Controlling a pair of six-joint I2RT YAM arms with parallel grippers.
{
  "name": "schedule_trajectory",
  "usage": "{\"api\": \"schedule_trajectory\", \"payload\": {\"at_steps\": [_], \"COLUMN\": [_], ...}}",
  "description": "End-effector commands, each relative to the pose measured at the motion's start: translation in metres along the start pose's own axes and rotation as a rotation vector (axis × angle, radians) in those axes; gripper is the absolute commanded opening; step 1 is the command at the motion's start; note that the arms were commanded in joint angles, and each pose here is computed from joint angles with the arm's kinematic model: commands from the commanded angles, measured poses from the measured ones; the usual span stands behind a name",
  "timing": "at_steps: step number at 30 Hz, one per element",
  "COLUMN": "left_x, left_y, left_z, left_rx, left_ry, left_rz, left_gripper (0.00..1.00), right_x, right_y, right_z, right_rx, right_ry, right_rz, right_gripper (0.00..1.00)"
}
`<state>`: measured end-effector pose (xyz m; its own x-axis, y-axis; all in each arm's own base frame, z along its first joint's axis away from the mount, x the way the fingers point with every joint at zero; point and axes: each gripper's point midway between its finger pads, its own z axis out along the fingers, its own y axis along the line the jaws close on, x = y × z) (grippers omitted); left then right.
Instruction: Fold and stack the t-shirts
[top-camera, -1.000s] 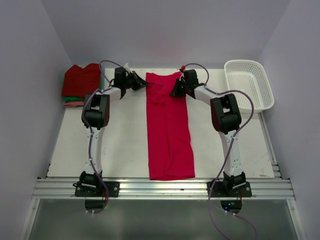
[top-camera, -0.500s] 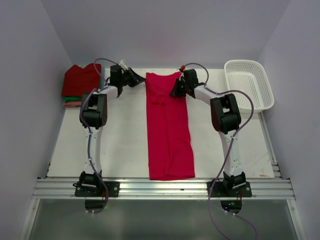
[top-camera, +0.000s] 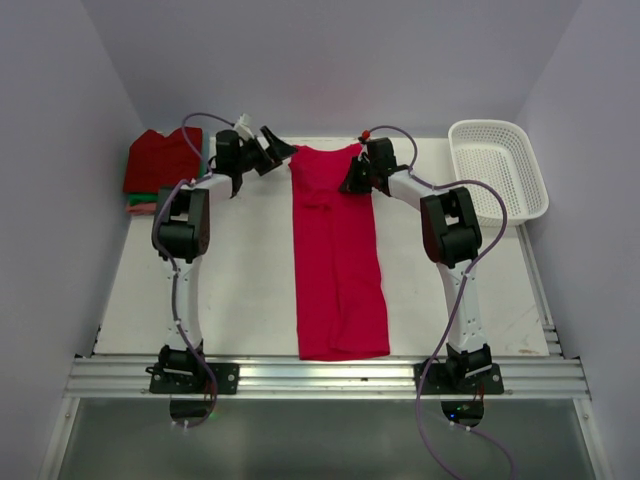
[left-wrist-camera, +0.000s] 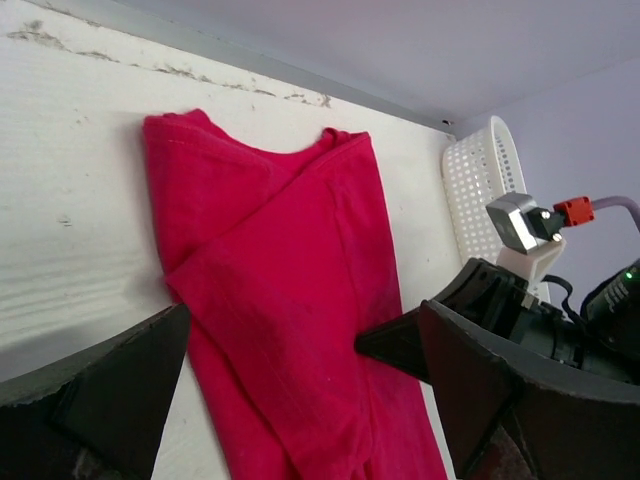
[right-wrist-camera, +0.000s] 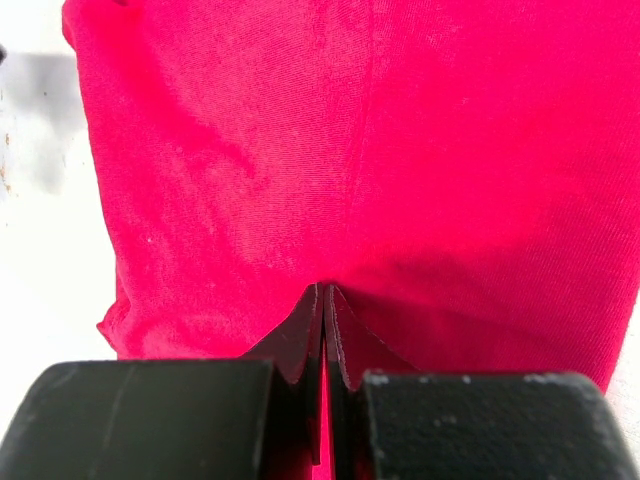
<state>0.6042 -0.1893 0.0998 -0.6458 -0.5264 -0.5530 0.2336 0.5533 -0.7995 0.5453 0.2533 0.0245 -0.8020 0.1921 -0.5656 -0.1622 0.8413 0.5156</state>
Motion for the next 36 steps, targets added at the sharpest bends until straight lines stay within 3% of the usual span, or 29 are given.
{"api": "schedule_trajectory", "payload": {"at_steps": [1,3,6,7,12,16,27,31,34,36], "left_x": [-0.019,-0.005,0.015,0.017,0.039,0.075,0.151,0.149,0.128,0.091], "left_y": [-0.079,-0.081,-0.093,-0.096,-0.082,-0.048,0.041,0.038,0.010,-0.033], "left_z": [-0.012,-0.008,-0.004,-0.003,0.015,0.024,0.000,-0.002,-0.001,-0.006], "left_rx": [0.190,0.223,0.319,0.339,0.287,0.148,-0.238,-0.230,-0.132,-0.033], "left_ry": [-0.039,0.000,0.045,0.051,0.099,0.164,0.309,0.306,0.257,0.155], "left_rz": [0.160,0.140,0.111,0.102,0.050,-0.020,-0.118,-0.071,0.002,0.092], "left_gripper": [1.00,0.96,0.45,0.00,0.00,0.00,0.00,0.00,0.00,0.00], "right_x": [0.033,0.032,0.032,0.032,0.032,0.030,0.030,0.025,0.016,0.013], "right_y": [-0.035,-0.034,-0.034,-0.034,-0.033,-0.032,-0.031,-0.029,-0.021,-0.017], "right_z": [0.012,0.012,0.010,0.009,0.008,0.008,0.005,0.001,-0.006,-0.011], "right_rx": [0.102,0.100,0.100,0.101,0.097,0.098,0.099,0.099,0.085,0.068], "right_ry": [0.084,0.082,0.082,0.081,0.076,0.074,0.065,0.054,0.026,0.009], "right_rz": [0.004,0.003,0.005,0.006,0.005,0.004,0.014,0.009,0.001,-0.011], "right_gripper": [0.00,0.00,0.00,0.00,0.00,0.00,0.00,0.00,0.00,0.00]}}
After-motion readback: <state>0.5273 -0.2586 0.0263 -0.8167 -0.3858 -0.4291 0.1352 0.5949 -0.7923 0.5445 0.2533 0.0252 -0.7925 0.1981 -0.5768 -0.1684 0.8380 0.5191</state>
